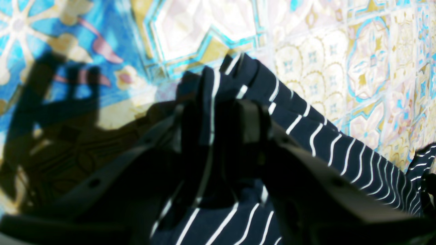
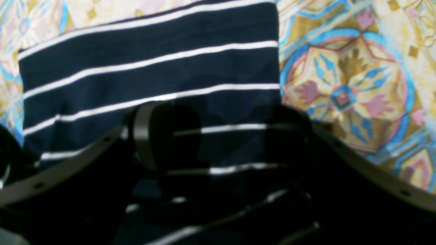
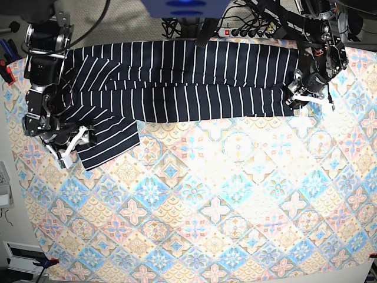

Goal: Fold the T-shirt properly

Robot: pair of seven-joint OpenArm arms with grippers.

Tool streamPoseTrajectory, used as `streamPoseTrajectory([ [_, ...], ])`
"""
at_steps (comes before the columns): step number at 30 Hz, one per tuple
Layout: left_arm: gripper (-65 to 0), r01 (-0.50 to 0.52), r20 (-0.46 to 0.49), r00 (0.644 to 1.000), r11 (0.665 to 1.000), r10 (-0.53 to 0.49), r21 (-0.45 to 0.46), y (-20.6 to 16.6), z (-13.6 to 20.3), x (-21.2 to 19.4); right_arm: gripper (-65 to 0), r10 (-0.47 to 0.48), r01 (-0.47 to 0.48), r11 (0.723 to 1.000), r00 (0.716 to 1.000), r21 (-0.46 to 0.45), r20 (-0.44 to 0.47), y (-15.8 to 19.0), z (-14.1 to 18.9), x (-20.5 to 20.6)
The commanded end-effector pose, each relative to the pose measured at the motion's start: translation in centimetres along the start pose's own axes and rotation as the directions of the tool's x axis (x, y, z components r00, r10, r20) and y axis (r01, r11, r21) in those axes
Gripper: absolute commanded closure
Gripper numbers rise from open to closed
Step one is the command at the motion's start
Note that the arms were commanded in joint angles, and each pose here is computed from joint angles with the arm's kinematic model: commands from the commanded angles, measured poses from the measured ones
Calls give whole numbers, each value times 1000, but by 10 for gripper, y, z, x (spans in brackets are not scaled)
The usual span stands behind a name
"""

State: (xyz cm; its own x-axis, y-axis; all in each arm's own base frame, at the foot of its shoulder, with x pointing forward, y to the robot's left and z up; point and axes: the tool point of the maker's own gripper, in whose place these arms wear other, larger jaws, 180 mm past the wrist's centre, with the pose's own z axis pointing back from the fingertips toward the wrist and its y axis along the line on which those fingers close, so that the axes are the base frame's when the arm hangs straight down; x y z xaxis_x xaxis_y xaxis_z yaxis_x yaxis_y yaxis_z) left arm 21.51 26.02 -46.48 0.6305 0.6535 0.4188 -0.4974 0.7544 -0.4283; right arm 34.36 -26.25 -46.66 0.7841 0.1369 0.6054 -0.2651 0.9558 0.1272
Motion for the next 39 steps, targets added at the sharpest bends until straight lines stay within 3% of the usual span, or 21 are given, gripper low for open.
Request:
streamPoseTrajectory([
  [1,-208,7,9,1000,1000,-7,6,2,2,6,-440,-1,2,1000,998,-16,63,-11,5,22],
  [9,-208,7,8,1000,1000,-7,7,2,3,5,-440,-81,82,997,994,-11,69,-21,0,4],
  [18,-208,7,8,1000,1000,-7,7,2,3,5,-440,-81,82,997,993,-12,84,-22,0,7],
  [22,-208,7,5,1000,1000,-7,9,3,3,4,-440,-69,74,997,989,-29,130,-32,6,23],
  [28,-208,7,5,1000,1000,-7,9,3,3,4,-440,-131,141,989,977,-51,169,-46,14,25],
  [31,-208,7,7,1000,1000,-7,8,3,3,5,-440,-117,125,991,982,-45,148,-42,11,21],
  [39,-208,7,8,1000,1000,-7,7,2,3,5,-437,-5,5,1000,1000,11,-13,-11,-5,-14],
])
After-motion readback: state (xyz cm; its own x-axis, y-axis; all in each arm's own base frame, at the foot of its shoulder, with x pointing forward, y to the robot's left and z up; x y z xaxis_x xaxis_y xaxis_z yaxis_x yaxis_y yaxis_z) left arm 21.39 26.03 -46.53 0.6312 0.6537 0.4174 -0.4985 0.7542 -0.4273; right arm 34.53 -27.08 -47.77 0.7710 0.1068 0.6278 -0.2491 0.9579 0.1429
